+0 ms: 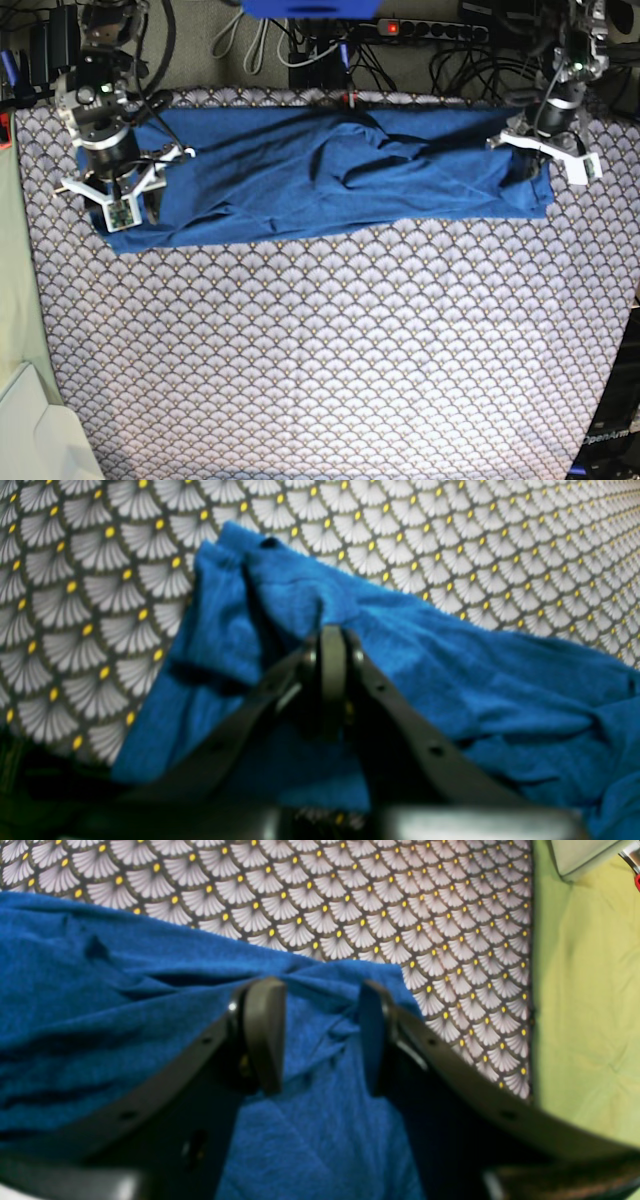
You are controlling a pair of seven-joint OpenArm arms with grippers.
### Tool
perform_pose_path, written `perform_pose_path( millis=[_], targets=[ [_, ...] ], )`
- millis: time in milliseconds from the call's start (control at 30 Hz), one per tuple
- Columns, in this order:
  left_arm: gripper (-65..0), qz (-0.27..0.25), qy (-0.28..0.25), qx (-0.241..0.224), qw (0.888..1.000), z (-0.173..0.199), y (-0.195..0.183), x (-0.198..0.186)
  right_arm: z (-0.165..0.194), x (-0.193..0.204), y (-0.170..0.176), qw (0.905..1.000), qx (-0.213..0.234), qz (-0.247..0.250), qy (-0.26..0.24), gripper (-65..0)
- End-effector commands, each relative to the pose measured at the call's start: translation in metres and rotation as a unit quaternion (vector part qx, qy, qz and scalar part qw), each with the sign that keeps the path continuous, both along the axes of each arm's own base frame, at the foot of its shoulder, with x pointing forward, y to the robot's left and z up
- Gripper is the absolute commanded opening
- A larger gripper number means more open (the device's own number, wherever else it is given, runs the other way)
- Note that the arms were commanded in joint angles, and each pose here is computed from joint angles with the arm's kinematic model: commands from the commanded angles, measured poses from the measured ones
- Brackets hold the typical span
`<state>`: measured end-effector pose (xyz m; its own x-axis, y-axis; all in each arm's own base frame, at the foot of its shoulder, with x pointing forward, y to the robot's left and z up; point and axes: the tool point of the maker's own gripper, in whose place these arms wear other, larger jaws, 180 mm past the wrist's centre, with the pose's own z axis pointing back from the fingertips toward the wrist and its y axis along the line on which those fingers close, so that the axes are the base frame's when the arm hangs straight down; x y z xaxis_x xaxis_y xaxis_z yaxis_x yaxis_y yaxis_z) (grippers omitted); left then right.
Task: Fold the T-shirt properly
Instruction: 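Hold the shirt's side edges with both grippers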
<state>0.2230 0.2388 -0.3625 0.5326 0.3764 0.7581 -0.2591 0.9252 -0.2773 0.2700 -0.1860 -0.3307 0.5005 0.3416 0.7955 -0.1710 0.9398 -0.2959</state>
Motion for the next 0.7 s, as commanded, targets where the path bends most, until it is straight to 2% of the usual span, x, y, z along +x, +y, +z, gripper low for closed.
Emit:
perform_pose_path(
  millis=[0, 233, 667],
  targets=[
    [-64.5, 0.006, -0.016, 0.010, 1.000, 0.011, 0.008, 0.002, 0.012, 0.005, 0.000, 0.9997, 0.000, 0.003, -0.023, -39.5],
    [-64.5, 0.030, -0.008, 0.023, 0.999, 0.010, 0.029, -0.008, 0.011, 0.005, 0.001, 0.9997, 0.001, 0.002, -0.023, -39.5],
    [-64.1, 0.031, -0.004, 0.022, 0.999, 0.007, 0.029, -0.009, 0.011, 0.006, 0.000, 0.9997, 0.001, 0.003, -0.023, -39.5]
  ],
)
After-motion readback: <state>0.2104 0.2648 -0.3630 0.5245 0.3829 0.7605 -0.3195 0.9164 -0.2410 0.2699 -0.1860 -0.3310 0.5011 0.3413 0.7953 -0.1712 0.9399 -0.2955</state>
